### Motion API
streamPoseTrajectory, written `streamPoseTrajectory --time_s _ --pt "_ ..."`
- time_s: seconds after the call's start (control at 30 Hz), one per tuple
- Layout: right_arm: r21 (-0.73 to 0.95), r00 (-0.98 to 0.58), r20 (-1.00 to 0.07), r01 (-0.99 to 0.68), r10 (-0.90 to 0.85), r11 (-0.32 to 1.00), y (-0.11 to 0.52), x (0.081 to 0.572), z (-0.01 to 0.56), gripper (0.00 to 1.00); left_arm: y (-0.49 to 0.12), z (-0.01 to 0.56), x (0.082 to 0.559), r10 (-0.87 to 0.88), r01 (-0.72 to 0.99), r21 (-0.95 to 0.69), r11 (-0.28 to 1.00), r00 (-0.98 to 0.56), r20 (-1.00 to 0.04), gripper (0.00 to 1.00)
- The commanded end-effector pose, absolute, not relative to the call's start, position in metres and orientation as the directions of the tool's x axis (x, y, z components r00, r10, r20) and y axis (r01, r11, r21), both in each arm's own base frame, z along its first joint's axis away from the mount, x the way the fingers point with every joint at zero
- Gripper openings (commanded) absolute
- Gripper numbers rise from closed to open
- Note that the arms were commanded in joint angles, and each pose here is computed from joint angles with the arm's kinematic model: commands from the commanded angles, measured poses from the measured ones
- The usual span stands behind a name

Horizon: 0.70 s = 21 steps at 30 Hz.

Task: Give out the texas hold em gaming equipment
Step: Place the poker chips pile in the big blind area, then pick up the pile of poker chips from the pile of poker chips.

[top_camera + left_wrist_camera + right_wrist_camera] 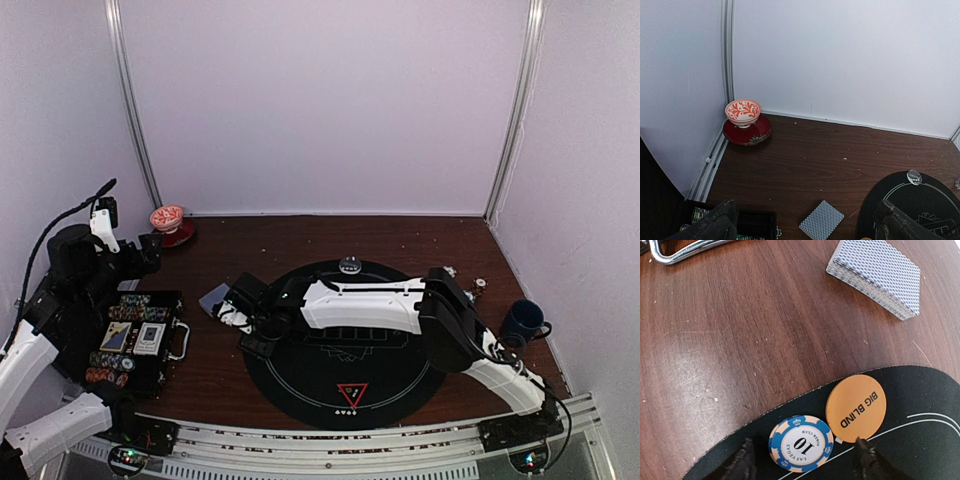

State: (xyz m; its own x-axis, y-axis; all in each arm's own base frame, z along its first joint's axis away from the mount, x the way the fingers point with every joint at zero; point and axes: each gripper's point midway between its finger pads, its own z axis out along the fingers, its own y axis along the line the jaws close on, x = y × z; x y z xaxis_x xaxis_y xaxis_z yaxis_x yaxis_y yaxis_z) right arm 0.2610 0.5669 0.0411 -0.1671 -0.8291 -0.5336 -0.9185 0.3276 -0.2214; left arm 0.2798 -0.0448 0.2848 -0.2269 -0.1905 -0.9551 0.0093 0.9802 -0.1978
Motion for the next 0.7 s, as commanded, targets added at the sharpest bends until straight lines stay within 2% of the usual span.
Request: streamPoseTrajectory --time_s 0.0,0.17,0.27,0.47,0.67 --pt "-0.246 -0.133 -0.583 -0.912 -0.802 0.329 0.569 0.259 0.101 0.73 -0.044 0.296 0.282 -0.216 0.017 -0.222 0.975 -0.182 -0.959 0.98" --pt "-0.265 -0.121 -0.625 -0.896 -0.772 0.355 0.545 0.267 0.163 0.92 -0.044 0.294 0.283 -0.214 0.013 -0.220 0.975 -0.186 -0.959 0.98" --pt "-0.285 -0.133 -0.634 -0.875 -0.762 0.390 0.511 0.282 0.191 1.00 -0.044 0.294 0.283 -0.214 0.015 -0.221 0.975 -0.188 -0.959 0.98" --pt "-0.305 -0.229 -0.623 -0.810 -0.748 0.502 0.417 0.334 0.217 1.00 -0.045 0.295 0.282 -0.215 0.019 -0.222 0.975 -0.186 -0.959 0.98" --pt "-0.232 -0.438 -0.631 -0.681 -0.640 0.695 0.302 0.399 0.218 1.00 -0.042 0.299 0.280 -0.219 0.013 -0.225 0.974 -0.169 -0.961 0.98"
